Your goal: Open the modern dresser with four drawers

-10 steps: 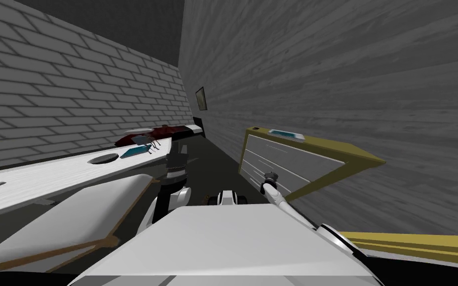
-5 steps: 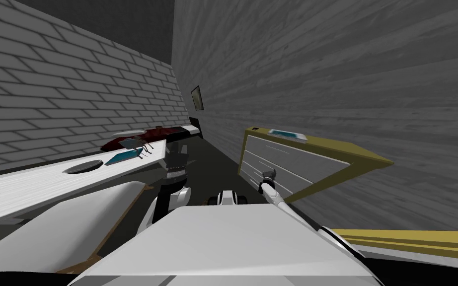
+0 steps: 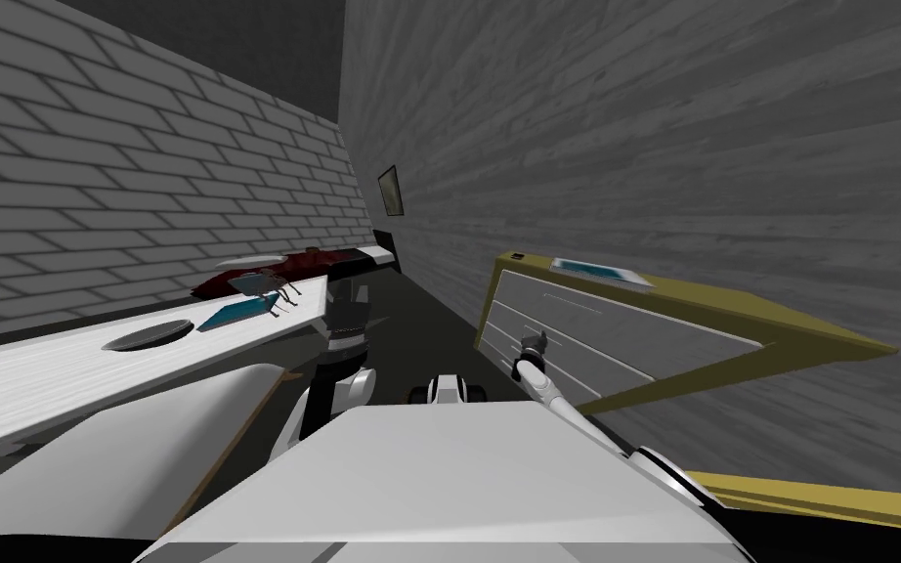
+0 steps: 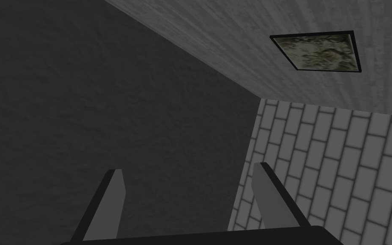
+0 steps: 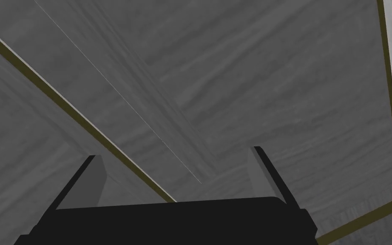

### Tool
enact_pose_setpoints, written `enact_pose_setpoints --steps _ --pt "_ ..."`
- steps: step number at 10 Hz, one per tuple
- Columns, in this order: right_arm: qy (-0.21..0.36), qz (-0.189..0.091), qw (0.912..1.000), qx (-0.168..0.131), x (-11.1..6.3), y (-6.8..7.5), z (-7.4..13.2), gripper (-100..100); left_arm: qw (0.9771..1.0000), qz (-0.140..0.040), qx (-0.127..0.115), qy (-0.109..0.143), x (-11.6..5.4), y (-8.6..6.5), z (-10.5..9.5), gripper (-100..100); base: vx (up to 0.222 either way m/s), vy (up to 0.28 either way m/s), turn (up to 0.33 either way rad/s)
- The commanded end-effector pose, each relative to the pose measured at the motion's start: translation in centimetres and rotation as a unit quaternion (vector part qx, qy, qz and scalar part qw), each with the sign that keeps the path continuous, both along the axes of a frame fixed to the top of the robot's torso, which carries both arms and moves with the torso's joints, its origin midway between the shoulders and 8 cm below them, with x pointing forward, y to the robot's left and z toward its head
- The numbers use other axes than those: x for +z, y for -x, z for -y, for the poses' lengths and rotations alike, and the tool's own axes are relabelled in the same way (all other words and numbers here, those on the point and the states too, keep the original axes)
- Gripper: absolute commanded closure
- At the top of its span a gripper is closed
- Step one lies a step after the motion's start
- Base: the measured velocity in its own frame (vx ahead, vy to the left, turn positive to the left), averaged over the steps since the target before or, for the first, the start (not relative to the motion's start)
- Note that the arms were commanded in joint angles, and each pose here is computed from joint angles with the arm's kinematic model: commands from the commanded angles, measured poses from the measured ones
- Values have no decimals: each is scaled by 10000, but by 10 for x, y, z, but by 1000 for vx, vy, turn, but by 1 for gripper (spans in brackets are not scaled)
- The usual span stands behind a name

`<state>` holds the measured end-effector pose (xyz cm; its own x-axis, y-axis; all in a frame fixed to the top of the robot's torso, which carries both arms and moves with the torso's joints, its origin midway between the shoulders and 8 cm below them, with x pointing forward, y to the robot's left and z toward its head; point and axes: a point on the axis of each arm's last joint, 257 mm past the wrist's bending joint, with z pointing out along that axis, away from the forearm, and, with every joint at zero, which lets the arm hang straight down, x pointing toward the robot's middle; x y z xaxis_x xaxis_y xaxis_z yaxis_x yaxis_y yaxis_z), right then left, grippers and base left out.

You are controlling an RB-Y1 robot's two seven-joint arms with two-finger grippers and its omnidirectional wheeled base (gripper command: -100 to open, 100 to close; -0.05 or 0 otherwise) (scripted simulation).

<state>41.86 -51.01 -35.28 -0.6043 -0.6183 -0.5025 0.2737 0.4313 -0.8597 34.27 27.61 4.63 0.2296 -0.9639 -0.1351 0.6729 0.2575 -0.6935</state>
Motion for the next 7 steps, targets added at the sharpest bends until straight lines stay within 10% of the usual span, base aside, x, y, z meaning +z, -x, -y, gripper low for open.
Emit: enact_pose_setpoints --steps 1,2,3,7 --pt "116 -18 9999 -12 4 1 3 -100 10000 0 0 0 0 0 0 0 61 54 0" --pt "134 -19 9999 -16 4 1 3 -100 10000 0 0 -1 0 0 0 0 14 12 2" --pt "131 -17 9999 -14 4 1 3 100 10000 0 0 -1 0 0 0 0 7 5 1" --pt "155 -25 9999 60 10 -6 0 100 10000 1 -1 1 0 0 0 0 -120 137 -35"
